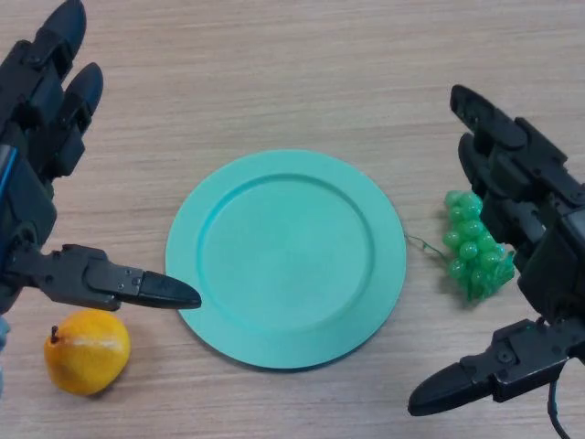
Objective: Pick up the yellow pear and place it on the plate
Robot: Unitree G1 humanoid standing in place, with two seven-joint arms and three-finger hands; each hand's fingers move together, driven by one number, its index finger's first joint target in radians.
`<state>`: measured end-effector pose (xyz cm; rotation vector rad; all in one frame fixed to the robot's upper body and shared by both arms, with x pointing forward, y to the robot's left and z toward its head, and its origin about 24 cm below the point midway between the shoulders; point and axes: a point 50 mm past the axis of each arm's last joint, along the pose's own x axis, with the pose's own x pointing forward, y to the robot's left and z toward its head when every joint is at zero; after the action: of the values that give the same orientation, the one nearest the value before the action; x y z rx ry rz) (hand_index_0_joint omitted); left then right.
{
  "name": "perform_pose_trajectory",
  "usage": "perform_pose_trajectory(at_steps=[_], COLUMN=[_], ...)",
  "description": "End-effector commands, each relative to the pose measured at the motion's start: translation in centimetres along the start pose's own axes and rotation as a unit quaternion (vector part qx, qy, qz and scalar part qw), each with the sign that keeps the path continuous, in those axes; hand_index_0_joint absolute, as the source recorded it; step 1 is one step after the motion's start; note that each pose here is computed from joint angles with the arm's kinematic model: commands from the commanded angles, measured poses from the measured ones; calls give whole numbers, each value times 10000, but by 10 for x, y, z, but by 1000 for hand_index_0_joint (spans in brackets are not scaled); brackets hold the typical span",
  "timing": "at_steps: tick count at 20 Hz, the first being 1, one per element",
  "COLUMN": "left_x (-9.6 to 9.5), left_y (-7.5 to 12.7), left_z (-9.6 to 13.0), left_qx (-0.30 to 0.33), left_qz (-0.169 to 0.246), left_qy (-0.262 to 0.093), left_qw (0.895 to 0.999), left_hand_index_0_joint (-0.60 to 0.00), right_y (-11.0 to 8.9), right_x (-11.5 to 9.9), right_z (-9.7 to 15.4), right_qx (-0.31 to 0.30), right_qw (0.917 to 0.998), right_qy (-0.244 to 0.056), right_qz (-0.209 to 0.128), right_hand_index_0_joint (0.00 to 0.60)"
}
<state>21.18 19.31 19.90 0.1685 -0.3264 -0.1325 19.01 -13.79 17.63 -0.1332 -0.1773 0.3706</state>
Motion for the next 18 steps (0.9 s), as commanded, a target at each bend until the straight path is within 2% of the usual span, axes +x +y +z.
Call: perform_pose_trajectory(at_steps=[1, 5, 9, 12, 14, 16, 18], left_x=[-1, 1, -1, 0, -7, -16, -28], left_y=[10, 9, 10, 17, 19, 23, 30], left_z=[27, 28, 23, 15, 9, 10, 8], left_qx=[403, 281, 374, 380, 610, 636, 875], left_qz=[233, 275, 152, 382, 351, 316, 284], left_qy=[-891, -1042, -1121, -1075, -942, -960, -973], left_qw=[9949, 9938, 9929, 9927, 9931, 9928, 9910], left_hand_index_0_joint=[0, 0, 0, 0, 0, 0, 0], right_y=[1, 0, -3, -3, -6, -6, -7], right_x=[-3, -2, -3, -2, 1, 5, 12], right_z=[26, 25, 27, 27, 25, 19, 19], right_qx=[-259, -382, -496, -553, -635, -612, -702], right_qw=[9959, 9961, 9949, 9944, 9940, 9956, 9950], right_qy=[-871, -794, -874, -882, -868, -699, -693], right_qz=[-19, -21, -124, -154, -210, -143, -155], right_hand_index_0_joint=[0, 0, 0, 0, 0, 0, 0])
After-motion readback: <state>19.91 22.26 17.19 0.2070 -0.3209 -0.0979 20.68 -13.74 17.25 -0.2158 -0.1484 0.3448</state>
